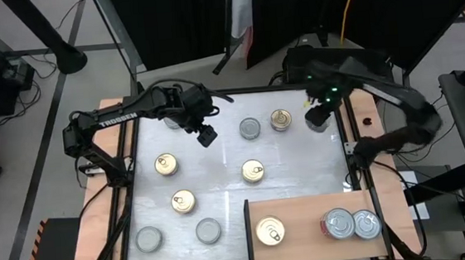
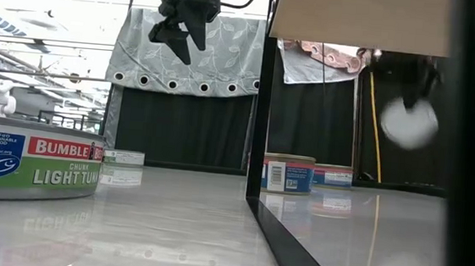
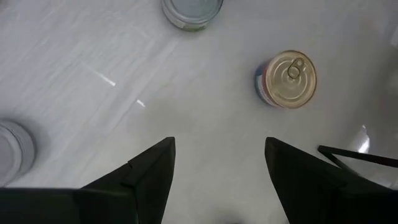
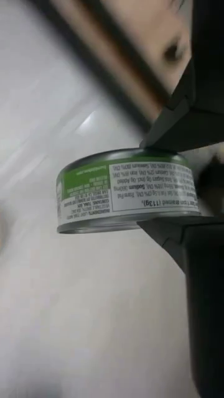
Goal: Stack canned seafood by type on shelf
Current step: Put the green tuna can on the shelf
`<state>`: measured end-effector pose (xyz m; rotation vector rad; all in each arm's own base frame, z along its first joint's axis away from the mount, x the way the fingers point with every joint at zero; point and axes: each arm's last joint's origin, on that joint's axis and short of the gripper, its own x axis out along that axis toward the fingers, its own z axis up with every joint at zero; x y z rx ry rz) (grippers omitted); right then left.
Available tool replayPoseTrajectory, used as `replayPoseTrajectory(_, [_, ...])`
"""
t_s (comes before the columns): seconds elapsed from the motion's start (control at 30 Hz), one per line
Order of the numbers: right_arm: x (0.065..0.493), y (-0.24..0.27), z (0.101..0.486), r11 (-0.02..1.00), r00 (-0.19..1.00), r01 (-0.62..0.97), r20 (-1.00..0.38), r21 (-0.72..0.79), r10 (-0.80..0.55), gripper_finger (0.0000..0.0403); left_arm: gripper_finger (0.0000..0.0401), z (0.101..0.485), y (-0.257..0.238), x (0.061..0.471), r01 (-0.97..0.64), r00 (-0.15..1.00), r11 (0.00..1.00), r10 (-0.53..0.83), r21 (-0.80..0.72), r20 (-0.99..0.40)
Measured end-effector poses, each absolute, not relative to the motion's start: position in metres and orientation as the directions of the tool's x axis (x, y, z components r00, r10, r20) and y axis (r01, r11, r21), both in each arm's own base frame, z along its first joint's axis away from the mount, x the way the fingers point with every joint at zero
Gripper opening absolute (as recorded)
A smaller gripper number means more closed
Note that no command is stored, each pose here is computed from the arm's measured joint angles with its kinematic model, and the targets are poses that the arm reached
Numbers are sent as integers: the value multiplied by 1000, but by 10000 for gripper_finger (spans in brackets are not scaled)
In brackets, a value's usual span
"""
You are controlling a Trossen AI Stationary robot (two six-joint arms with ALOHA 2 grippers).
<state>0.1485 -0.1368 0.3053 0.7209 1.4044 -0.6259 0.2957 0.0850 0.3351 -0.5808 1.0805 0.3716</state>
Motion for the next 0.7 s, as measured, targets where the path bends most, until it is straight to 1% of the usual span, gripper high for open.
replayPoseTrajectory(0.07, [143,-115,332,636,259,736,-965,231,50,110,248,335,82,297,-567,432,777,0,-272,-902])
replayPoseTrajectory(0.13, [133,-89,355,617,429,676,-896,402,114,110,248,335,78,298,-584,432,760,-7,-286,-902])
replayPoseTrajectory(0.2, [119,-62,373,586,547,601,-814,544,195,111,248,335,72,299,-599,433,742,-17,-302,-901])
replayPoseTrajectory(0.33, [87,-19,393,527,660,478,-683,703,312,118,248,335,58,302,-628,432,702,-44,-336,-901])
replayPoseTrajectory(0.4, [75,-7,401,503,716,410,-610,761,340,118,248,335,50,304,-637,431,687,-56,-348,-900])
replayPoseTrajectory(0.5, [64,1,414,504,800,268,-481,821,359,118,248,335,38,305,-647,429,671,-72,-362,-900])
replayPoseTrajectory(0.63, [76,2,431,537,864,77,-325,840,385,119,248,335,24,307,-677,428,626,-92,-387,-899])
replayPoseTrajectory(0.7, [90,2,440,540,866,-31,-247,841,435,119,248,337,18,308,-684,432,611,-100,-398,-896])
